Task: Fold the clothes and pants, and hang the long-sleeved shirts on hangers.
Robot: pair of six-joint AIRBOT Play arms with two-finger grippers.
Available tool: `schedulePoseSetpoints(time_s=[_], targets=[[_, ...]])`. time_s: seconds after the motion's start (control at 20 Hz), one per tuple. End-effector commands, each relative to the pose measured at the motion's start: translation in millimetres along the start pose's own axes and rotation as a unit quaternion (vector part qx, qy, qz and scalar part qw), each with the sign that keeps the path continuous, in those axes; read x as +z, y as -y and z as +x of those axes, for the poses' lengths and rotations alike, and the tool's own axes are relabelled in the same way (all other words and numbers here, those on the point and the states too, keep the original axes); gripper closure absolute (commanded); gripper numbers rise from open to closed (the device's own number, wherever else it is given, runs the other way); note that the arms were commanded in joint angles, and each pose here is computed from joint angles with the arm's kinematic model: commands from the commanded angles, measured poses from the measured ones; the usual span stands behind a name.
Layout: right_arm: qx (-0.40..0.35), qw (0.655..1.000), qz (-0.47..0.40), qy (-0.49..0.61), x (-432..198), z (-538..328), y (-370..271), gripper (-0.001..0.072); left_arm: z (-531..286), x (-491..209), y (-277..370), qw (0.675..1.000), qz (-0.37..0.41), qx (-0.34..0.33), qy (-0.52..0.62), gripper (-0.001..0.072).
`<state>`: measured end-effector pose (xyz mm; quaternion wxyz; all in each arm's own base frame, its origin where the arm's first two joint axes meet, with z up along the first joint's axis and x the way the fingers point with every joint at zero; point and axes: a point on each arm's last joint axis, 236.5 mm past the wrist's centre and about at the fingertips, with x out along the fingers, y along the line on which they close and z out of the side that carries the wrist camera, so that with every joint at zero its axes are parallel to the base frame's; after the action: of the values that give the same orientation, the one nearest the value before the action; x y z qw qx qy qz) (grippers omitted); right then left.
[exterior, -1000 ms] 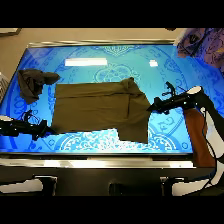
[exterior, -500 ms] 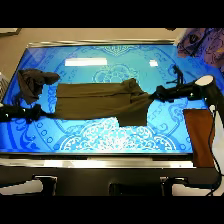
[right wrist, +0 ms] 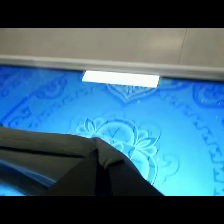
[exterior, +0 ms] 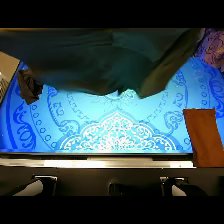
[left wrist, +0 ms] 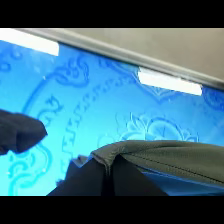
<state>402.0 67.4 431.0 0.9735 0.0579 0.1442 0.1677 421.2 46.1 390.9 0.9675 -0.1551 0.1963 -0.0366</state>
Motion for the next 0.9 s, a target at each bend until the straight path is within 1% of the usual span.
schedulePoseSetpoints(time_s=[0.0,0.1,0.2,0.3,0.4,0.55,0.6,0.7,0.85], targets=[[-0.032,0.995,-0.017,0.096,42,-122,-38,0.0688,-107,27,19,0.992,0.037,0.066,0.102,0.0695],[-0.040,0.992,-0.001,0.115,40,-169,-53,0.0688,-147,18,21,0.987,0.040,0.094,0.125,0.0695],[-0.052,0.991,0.014,0.121,33,-197,-58,0.0688,-173,10,24,0.983,0.040,0.110,0.139,0.0695],[-0.061,0.991,0.037,0.112,26,-202,-55,0.0688,-177,2,26,0.985,0.037,0.109,0.129,0.0696],[-0.063,0.992,0.059,0.088,20,-184,-47,0.0688,-160,-6,19,0.989,0.029,0.108,0.099,0.0696],[-0.072,0.992,0.105,0.000,-7,-121,-20,0.0688,-102,-25,2,0.995,0.018,0.096,0.019,0.0695],[-0.076,0.989,0.119,-0.041,-22,-94,-8,0.0688,-74,-35,-4,0.995,0.031,0.090,-0.019,0.0695],[-0.084,0.976,0.147,-0.138,-67,-28,22,0.0688,-13,-61,-18,0.992,0.032,0.078,-0.092,0.0695],[-0.095,0.942,0.183,-0.264,-154,65,66,0.0687,91,-120,-45,0.977,0.013,0.069,-0.202,0.0695]])
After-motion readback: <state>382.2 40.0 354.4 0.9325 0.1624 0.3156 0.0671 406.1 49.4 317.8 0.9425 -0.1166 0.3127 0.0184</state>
